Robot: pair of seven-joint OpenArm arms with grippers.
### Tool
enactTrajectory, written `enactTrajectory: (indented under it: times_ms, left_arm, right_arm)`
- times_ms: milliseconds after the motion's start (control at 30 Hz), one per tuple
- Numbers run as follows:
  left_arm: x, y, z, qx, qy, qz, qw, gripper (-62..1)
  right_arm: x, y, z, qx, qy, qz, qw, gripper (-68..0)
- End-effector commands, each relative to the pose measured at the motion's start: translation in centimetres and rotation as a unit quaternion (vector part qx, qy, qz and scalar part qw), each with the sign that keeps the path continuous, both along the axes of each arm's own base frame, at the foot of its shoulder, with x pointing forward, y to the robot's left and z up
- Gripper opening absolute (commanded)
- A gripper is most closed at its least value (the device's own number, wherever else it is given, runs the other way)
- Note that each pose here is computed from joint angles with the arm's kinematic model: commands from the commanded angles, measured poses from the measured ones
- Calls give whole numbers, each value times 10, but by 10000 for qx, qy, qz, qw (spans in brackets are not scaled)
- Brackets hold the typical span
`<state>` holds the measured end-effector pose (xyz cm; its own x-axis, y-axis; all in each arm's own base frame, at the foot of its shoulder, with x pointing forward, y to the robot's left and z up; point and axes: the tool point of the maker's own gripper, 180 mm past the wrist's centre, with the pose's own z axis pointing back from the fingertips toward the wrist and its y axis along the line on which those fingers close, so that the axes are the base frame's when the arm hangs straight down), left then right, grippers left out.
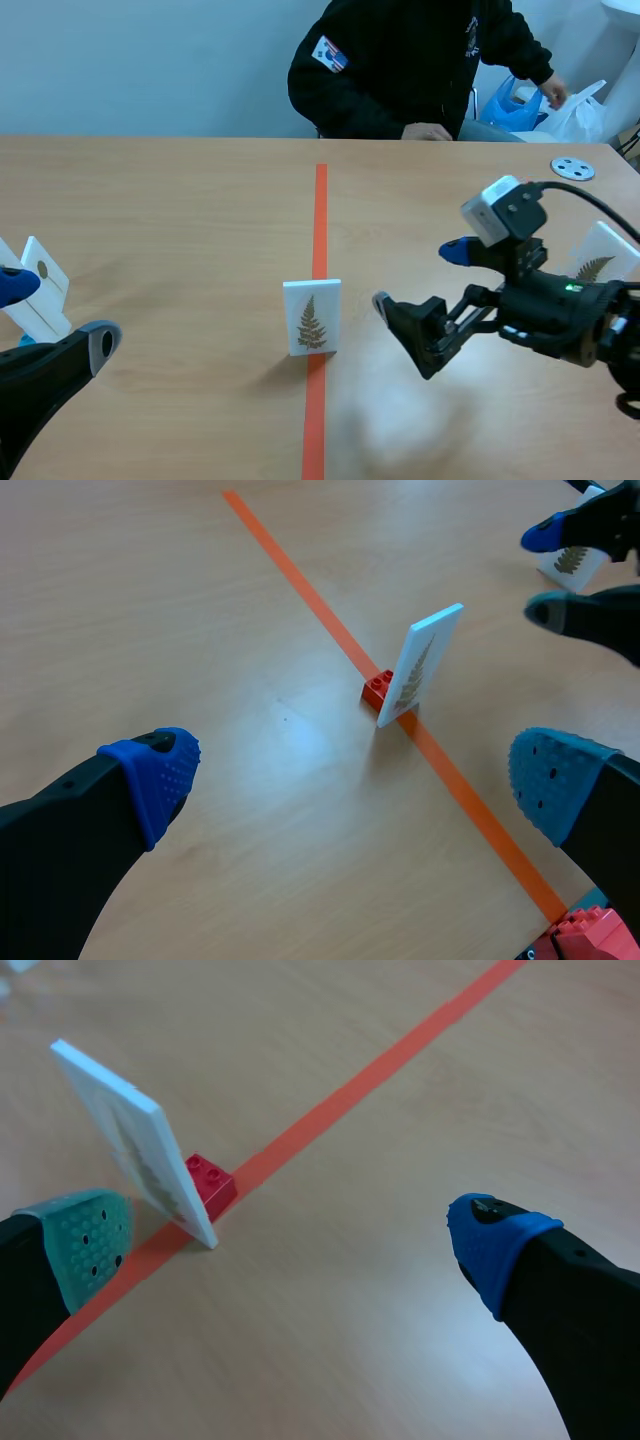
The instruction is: Sort the leaf by its shape. The table is split by an orange tape line. A compound leaf with several leaflets goes to the left side, a simple leaf with one blade goes to the right side. Return to the home posture when a red brick is placed on the table.
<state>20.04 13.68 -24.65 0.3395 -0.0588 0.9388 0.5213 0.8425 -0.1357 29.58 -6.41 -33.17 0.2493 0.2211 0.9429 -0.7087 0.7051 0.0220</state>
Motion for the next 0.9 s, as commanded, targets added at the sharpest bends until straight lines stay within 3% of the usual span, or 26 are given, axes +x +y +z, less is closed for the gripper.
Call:
enactTrajectory:
  times_ms: [0,167,333,567,700,867]
  left_arm:
    - [2,-3,10,-98,-161,9,9998,14]
    - [3,-2,9,-79,-161,17,9998,14]
    - [3,-2,9,-76,-161,19,9998,14]
    - [3,-2,9,-66,-161,25,9998,14]
    - [3,-2,9,-66,-161,25,9998,14]
    - [3,-2,9,-66,-161,25,9998,14]
  right_arm:
    - [8,7,11,-11,-257,175,9995,3]
    - [9,39,-5,-76,-322,665,9972,3]
    - [13,70,-18,-131,-357,813,9960,3]
    - [3,101,-33,-245,-327,1176,9922,-3]
    - [-3,103,-39,-406,-338,1328,9897,-158]
    - [-3,103,-38,-406,-342,1329,9897,-325]
